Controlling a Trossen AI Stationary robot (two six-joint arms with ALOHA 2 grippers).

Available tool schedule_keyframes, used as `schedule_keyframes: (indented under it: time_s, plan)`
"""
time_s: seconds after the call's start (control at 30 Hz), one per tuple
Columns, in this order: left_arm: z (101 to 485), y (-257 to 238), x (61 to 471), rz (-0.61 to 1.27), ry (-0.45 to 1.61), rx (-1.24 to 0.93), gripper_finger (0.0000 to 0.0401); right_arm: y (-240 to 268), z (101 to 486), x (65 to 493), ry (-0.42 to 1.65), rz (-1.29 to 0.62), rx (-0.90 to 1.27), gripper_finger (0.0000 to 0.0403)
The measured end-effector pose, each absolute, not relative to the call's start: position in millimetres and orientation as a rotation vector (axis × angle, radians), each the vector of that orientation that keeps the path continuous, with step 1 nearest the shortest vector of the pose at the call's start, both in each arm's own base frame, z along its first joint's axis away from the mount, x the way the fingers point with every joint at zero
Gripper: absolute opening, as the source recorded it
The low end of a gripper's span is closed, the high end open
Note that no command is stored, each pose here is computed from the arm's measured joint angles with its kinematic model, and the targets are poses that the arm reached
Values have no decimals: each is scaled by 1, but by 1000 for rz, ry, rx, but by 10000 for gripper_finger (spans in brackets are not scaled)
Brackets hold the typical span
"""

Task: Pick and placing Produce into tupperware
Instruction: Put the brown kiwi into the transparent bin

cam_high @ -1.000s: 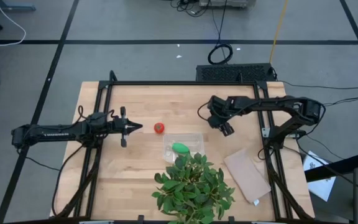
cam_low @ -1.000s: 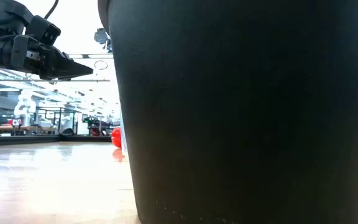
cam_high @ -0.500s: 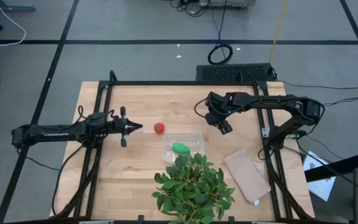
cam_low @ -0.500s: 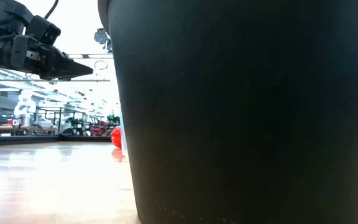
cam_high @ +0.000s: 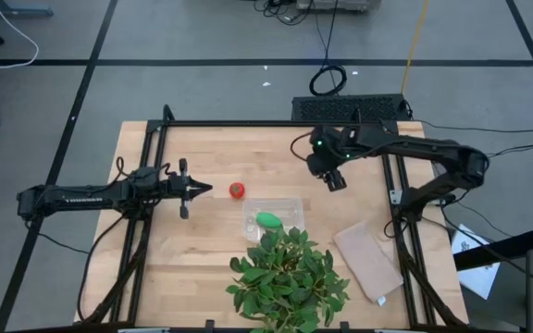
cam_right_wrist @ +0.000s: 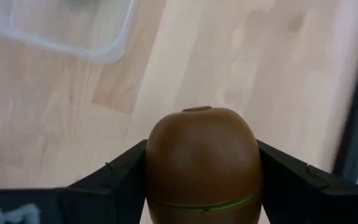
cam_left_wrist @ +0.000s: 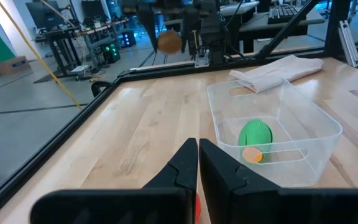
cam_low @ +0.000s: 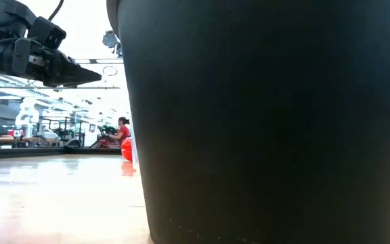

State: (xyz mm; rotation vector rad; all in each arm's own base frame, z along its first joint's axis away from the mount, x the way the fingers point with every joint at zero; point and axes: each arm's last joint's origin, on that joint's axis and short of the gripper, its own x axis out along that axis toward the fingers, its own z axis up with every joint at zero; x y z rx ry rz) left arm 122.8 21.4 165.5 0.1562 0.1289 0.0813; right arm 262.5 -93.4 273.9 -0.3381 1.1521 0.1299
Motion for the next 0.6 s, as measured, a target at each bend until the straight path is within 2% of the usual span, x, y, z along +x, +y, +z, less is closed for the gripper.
schedule_keyframes:
  time_s: [0.33,0.6]
  plan:
    - [166,21,123,81,124,157,21,-86,316,235,976,-13,-260,238]
    - [166,21,123,81,124,157,21,-85,352,217,705,-164,-120,238]
